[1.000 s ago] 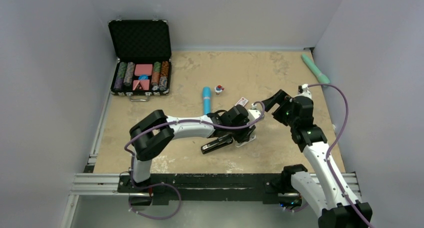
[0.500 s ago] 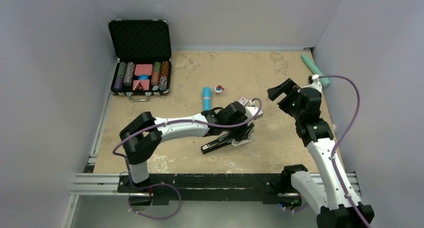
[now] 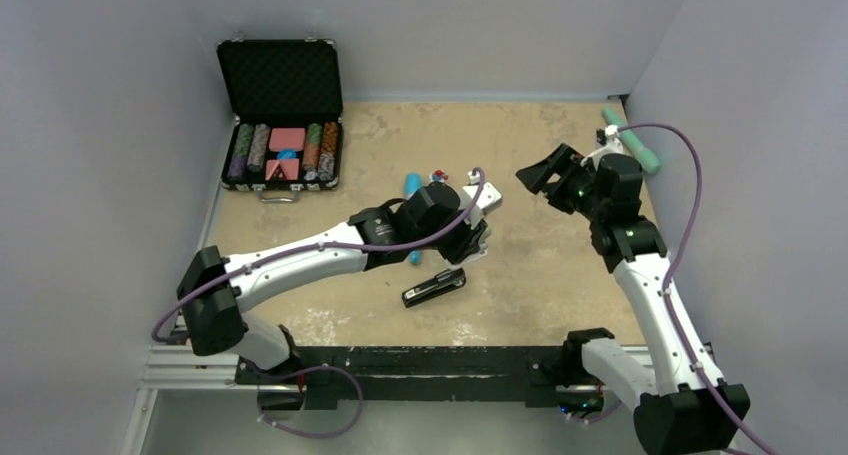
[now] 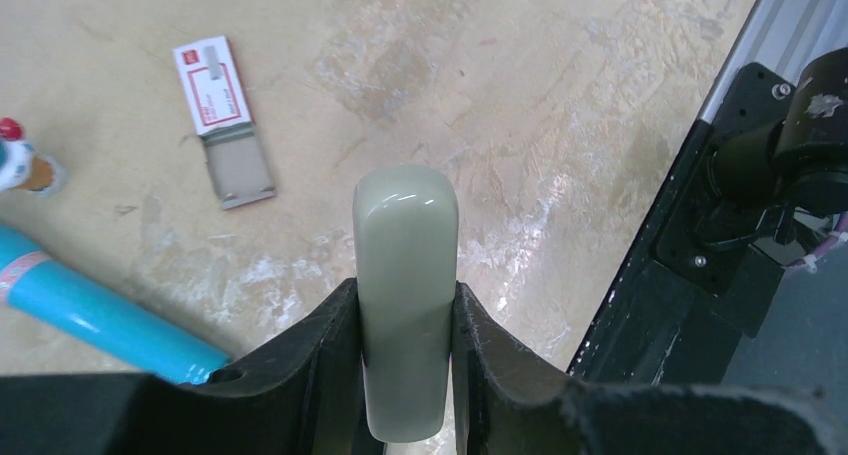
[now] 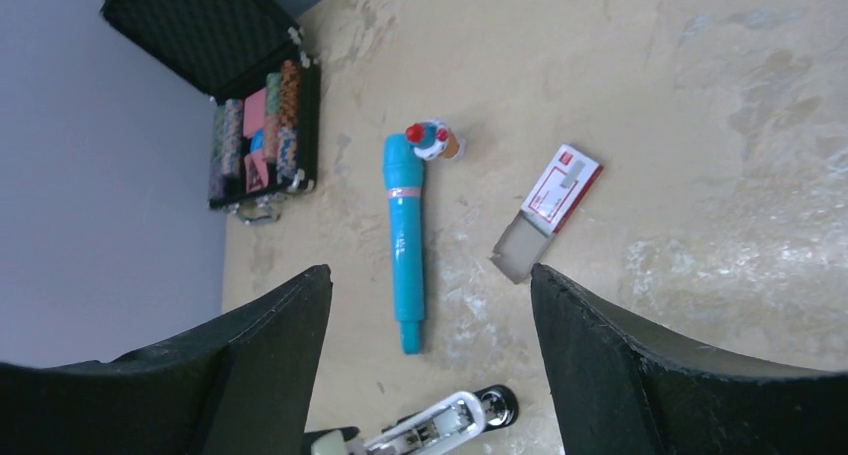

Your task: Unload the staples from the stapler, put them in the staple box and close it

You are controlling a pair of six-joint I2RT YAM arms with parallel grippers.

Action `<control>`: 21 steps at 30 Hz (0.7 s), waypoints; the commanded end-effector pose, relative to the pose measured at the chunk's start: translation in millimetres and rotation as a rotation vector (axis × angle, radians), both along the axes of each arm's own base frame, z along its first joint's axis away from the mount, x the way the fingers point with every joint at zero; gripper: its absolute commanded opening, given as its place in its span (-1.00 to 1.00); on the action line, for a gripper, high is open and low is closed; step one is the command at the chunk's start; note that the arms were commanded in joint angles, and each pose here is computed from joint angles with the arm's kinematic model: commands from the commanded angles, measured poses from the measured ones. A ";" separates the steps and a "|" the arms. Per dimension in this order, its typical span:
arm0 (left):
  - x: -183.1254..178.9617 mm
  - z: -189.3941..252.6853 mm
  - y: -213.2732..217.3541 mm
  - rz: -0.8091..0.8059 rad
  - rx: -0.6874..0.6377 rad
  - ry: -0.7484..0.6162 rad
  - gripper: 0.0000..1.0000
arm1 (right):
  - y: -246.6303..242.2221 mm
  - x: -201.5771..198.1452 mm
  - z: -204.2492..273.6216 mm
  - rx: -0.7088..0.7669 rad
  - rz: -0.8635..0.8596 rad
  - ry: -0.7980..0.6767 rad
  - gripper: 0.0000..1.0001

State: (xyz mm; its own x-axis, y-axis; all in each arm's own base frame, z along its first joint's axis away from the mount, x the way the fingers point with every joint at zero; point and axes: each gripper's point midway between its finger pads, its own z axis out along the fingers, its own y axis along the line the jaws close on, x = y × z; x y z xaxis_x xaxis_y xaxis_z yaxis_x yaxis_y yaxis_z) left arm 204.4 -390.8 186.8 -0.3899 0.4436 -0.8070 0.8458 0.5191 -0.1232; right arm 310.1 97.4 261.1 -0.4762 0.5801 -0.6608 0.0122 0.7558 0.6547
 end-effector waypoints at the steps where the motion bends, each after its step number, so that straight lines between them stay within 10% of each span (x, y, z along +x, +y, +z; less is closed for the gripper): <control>1: 19.5 51.8 24.1 0.080 -0.071 -0.113 -1.00 | 35.1 -9.5 10.6 0.054 0.182 -0.044 0.53; 17: 32.7 68.1 71.8 0.169 -0.113 -0.230 -1.00 | 152.3 -55.6 -47.6 0.293 0.465 0.112 0.48; 21: 33.5 70.5 77.4 0.185 -0.094 -0.232 -1.00 | 161.1 -57.2 -53.8 0.294 0.456 0.120 0.22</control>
